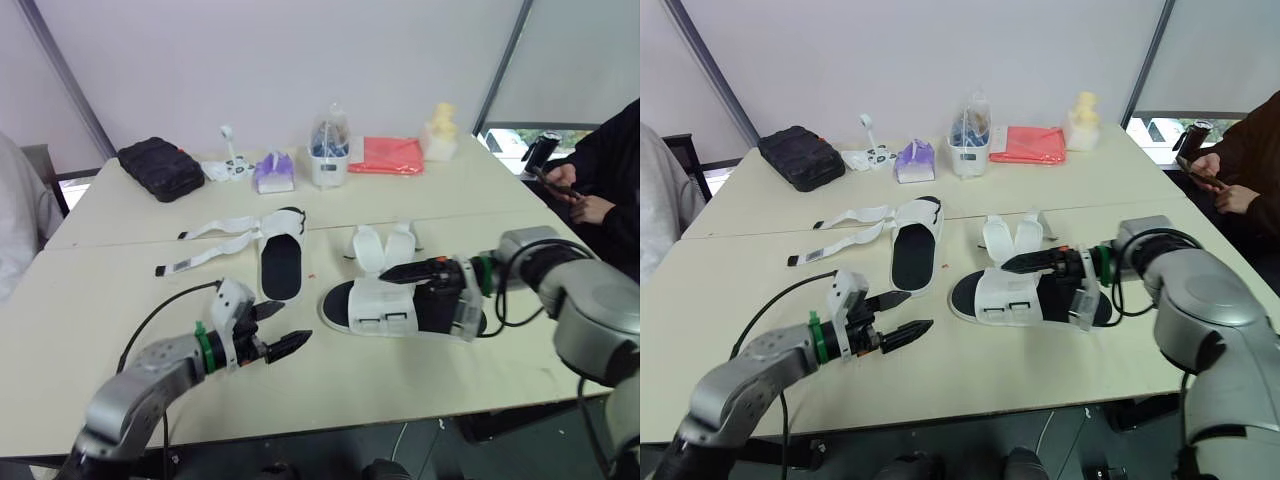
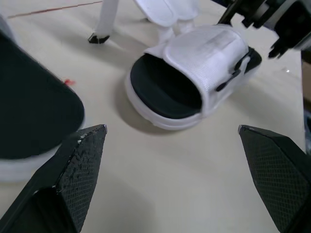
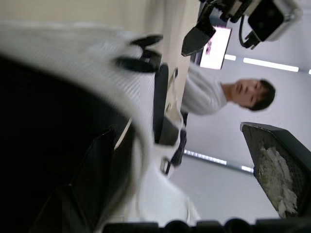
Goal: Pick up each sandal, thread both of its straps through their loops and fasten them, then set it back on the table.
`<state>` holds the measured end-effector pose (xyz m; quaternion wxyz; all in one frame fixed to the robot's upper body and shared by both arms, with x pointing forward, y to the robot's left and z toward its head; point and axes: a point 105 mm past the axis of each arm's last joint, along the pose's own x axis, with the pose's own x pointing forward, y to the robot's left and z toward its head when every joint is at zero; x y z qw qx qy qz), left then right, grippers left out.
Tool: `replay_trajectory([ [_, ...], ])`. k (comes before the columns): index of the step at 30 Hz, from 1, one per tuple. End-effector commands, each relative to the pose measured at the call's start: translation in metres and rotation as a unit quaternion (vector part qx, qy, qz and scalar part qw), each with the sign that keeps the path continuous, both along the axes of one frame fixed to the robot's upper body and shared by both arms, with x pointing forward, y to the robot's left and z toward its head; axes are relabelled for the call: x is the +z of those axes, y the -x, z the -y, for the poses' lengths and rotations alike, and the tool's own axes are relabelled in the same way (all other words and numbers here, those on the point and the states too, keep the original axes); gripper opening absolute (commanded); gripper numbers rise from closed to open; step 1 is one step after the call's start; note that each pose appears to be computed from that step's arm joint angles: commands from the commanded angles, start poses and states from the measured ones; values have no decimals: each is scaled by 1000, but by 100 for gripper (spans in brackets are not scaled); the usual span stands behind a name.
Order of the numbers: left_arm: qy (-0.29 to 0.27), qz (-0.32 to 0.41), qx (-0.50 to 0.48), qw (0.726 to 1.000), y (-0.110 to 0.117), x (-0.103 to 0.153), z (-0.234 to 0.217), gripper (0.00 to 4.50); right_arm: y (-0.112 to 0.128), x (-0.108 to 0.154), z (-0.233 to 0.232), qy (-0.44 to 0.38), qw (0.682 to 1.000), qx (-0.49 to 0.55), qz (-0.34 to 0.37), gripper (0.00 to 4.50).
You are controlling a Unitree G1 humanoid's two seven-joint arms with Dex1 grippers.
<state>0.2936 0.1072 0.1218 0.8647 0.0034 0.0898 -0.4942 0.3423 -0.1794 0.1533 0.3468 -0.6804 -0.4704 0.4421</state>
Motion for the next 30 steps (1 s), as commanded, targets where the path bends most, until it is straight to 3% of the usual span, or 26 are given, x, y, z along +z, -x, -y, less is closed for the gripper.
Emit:
replay_trajectory([
  [1,-28,31,-61,997,-15,3,4,426,-3,15,15,-17,999,-41,23,448],
  [4,-53,48,-108,992,-33,5,12,323,-6,21,41,-20,993,-109,40,450],
  [10,-82,58,-177,979,-45,-8,38,2,-15,38,85,-76,959,-265,63,450],
  [15,-64,68,-206,974,-44,-11,73,2,-34,74,111,-327,848,-414,-43,450],
  [17,-53,59,-226,971,-36,-12,82,2,-51,71,121,-404,775,-461,-155,450],
  [20,-53,56,-239,968,-29,-14,89,2,-68,69,141,-552,580,-447,-399,450],
  [22,-52,58,-236,969,-28,-15,91,2,-65,61,128,-572,451,-386,-566,450],
  [23,-52,59,-235,969,-27,-15,92,2,-58,56,112,-551,404,-358,-636,450],
  [27,-60,65,-218,972,-30,-18,90,2,-34,45,69,-493,263,-312,-768,450],
  [30,-65,72,-196,976,-36,-18,86,2,-40,39,53,-484,141,-289,-814,450],
])
